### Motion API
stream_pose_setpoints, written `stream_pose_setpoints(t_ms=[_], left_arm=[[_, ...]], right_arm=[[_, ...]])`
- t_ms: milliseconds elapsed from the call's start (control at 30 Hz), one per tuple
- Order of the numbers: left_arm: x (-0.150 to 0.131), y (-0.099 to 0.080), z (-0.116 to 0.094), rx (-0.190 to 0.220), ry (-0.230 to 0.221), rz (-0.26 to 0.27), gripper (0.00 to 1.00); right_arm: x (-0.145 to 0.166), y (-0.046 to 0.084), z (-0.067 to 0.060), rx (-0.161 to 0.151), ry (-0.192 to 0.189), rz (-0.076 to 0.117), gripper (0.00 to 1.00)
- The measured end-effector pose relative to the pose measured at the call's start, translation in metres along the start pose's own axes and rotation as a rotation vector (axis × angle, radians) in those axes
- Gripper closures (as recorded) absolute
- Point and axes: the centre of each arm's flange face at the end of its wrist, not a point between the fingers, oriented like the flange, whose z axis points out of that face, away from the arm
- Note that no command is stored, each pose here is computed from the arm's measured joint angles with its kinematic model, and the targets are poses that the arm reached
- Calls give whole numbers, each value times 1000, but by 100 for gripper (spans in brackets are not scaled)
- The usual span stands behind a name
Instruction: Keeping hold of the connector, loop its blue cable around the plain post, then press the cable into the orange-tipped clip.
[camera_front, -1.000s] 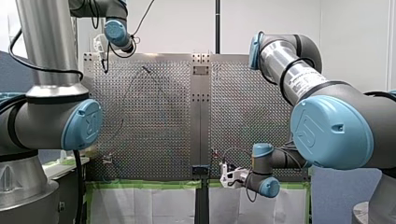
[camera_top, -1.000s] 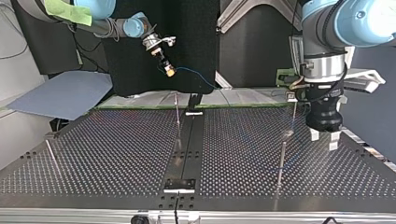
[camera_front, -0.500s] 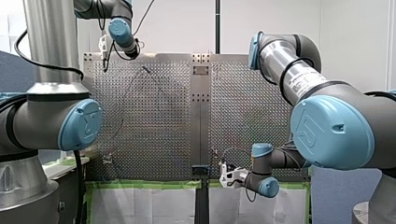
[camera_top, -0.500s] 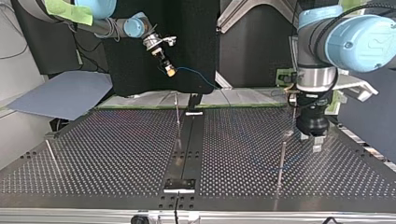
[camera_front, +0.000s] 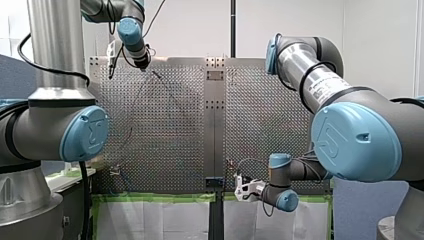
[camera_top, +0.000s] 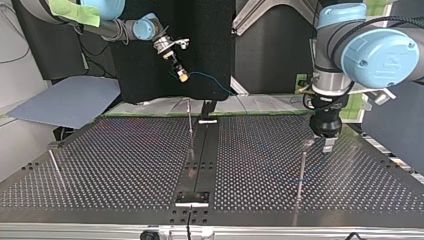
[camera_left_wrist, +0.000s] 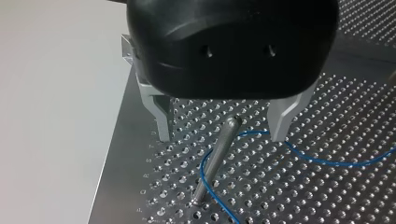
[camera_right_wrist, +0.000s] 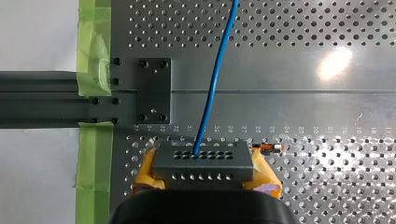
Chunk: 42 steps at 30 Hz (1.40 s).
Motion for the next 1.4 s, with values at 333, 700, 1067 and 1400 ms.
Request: stream_pose_setpoints(t_ms=[333, 700, 1067, 1400], left_arm=[[0, 1, -8, 7, 71, 12, 0], [-21, -4, -18, 62, 112, 4, 0], [-18, -4, -25, 68, 166, 7, 0], [-17, -3, -25, 51, 168, 5, 0]], right_arm=[[1, 0, 2, 2, 2, -1, 100], [1, -2, 3, 6, 1, -1, 100], [1, -3, 3, 8, 1, -1, 100], [1, -3, 3, 8, 1, -1, 100]])
